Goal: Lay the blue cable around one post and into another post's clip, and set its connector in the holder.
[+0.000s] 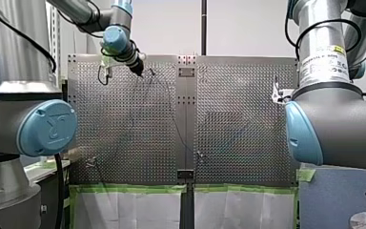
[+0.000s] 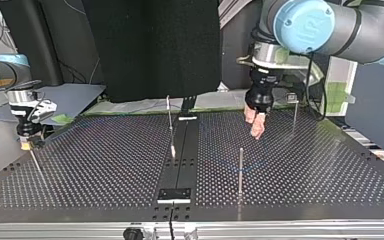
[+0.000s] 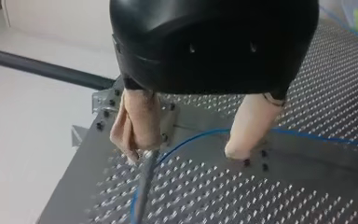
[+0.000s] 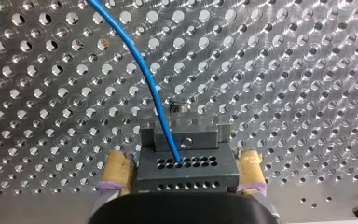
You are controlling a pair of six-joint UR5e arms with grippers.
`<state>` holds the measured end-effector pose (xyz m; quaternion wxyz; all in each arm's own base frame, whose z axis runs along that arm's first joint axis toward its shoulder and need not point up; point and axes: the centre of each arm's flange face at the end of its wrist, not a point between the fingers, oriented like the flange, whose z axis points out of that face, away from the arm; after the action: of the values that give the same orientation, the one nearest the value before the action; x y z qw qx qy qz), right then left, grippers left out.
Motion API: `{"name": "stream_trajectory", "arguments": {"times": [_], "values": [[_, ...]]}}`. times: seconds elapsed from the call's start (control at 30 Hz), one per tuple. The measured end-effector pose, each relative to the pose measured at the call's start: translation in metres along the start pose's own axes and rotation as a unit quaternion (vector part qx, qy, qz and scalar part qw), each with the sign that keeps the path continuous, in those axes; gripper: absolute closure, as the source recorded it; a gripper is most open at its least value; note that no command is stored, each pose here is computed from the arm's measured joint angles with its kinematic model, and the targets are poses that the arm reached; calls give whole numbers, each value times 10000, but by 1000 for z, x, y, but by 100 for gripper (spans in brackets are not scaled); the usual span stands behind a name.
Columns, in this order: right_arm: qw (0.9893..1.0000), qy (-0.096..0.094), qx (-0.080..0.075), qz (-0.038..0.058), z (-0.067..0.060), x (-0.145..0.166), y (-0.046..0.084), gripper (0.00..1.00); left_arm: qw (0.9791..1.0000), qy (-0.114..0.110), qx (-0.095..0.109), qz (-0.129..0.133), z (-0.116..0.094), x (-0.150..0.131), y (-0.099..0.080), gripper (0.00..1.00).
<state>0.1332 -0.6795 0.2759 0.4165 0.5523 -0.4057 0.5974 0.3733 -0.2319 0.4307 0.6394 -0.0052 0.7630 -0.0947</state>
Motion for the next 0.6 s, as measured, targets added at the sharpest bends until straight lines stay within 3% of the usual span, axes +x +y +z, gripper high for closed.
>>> {"name": "stream_trajectory", "arguments": {"times": [0.13,0.37,0.6], "values": [[10000,0,0,0,0,0,0,0,9997,120,196,-8,2,22,-9,0],[10000,0,0,0,0,0,0,0,9983,454,361,99,13,74,-15,0],[10000,0,0,0,0,0,0,0,9946,805,492,428,17,131,-20,0]]}}
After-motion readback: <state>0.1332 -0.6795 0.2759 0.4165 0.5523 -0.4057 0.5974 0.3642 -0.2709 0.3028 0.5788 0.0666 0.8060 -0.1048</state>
